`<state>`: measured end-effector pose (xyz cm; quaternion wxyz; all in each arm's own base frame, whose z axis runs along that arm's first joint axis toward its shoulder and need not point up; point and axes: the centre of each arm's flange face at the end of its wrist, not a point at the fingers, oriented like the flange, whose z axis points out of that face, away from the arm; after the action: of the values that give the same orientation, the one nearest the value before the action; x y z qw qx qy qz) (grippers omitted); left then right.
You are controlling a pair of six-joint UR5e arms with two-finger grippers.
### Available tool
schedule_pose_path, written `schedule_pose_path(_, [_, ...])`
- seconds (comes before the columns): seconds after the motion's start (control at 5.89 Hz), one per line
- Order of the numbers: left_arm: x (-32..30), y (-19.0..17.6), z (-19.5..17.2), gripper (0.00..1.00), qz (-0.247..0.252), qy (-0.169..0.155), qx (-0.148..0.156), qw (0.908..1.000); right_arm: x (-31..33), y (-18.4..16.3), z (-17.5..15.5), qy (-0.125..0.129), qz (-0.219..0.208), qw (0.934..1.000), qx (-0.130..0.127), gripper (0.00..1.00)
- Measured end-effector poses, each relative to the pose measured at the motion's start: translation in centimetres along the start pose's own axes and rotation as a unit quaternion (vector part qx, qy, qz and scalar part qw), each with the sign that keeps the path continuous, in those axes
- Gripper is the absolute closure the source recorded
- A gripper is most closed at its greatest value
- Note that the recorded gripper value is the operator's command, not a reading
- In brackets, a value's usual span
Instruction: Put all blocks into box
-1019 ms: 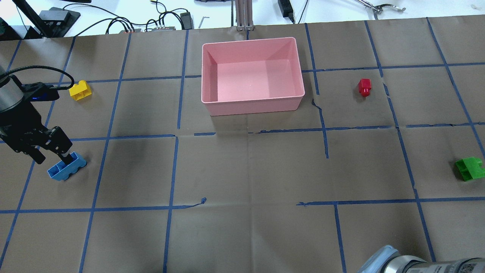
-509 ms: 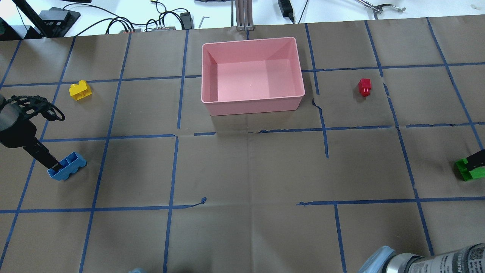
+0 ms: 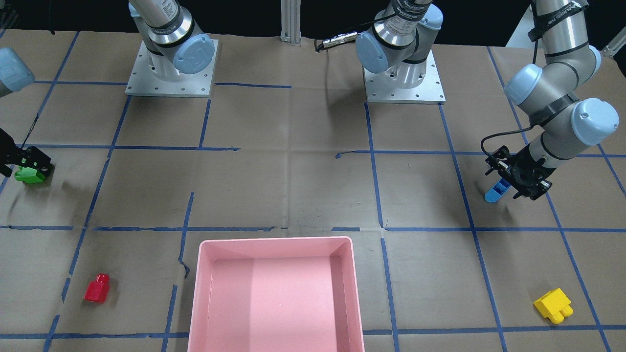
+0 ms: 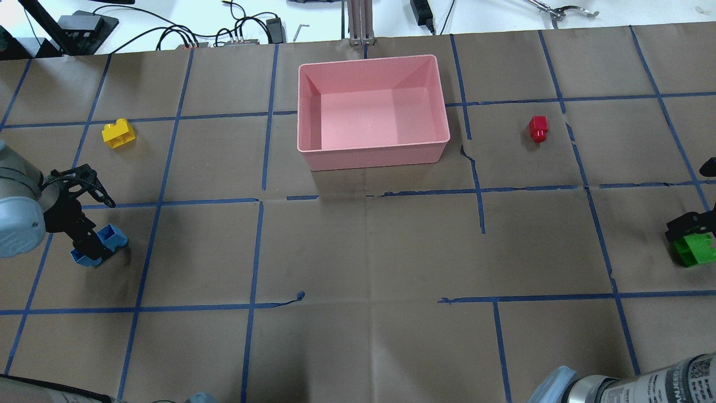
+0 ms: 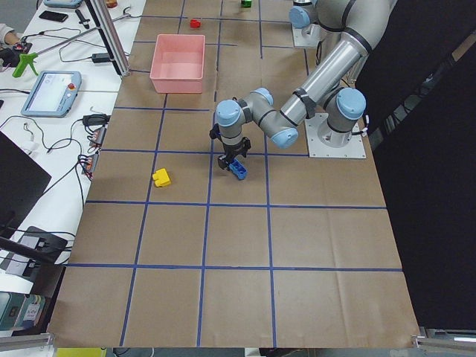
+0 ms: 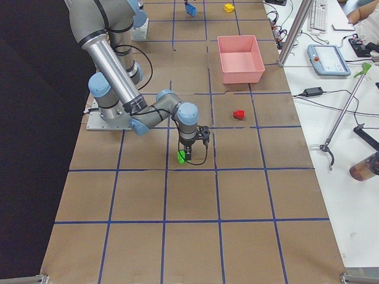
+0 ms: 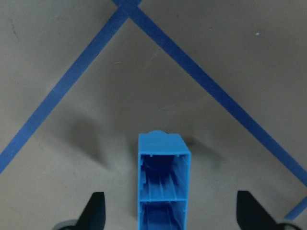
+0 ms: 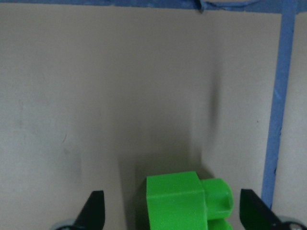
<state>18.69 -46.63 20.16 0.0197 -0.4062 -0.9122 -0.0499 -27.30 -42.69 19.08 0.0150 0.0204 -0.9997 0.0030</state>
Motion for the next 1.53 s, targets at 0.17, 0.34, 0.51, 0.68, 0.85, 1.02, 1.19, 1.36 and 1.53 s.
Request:
schedule_pose_path(0.17, [-0.3,0.0,0.2,1.00,0.007,-0.003,0.001,1.0000,0.2,0.0,0.1,0.006,0.000,1.0000,-0.002,0.00])
schedule_pose_path(0.34, [-0.5,0.0,0.1,1.00,0.016,-0.013,0.004,0.9998,0.3,0.1,0.1,0.011,0.000,0.9999,-0.008,0.00])
schedule_pose_path(0.51, [-0.6,-0.2,-0.4,1.00,0.019,-0.020,0.005,0.9996,0.3,0.2,0.2,0.013,0.000,0.9998,-0.012,0.01])
schedule_pose_path(0.68, [-0.7,-1.6,-2.0,1.00,0.021,-0.026,0.008,0.9994,0.3,0.4,0.7,0.014,0.001,0.9997,-0.022,0.01])
schedule_pose_path(0.85, [-0.7,-5.7,-5.4,1.00,0.037,-0.025,0.021,0.9988,0.4,0.5,1.3,0.014,0.001,0.9994,-0.032,0.04])
schedule_pose_path(1.02, [-0.1,-12.1,-9.7,1.00,0.054,-0.020,0.034,0.9977,0.4,0.6,1.6,0.014,0.001,0.9992,-0.037,0.32])
schedule_pose_path(1.19, [1.2,-18.8,-13.1,1.00,0.049,-0.018,0.037,0.9980,0.4,0.6,1.7,0.013,0.001,0.9991,-0.040,0.52])
schedule_pose_path(1.36, [2.8,-24.8,-15.2,1.00,0.007,-0.019,0.040,0.9990,0.4,0.6,1.7,0.012,0.001,0.9990,-0.042,0.59])
schedule_pose_path(1.53, [5.1,-31.1,-17.2,1.00,-0.083,-0.027,0.055,0.9947,0.5,0.7,1.6,0.015,0.001,0.9989,-0.045,0.61])
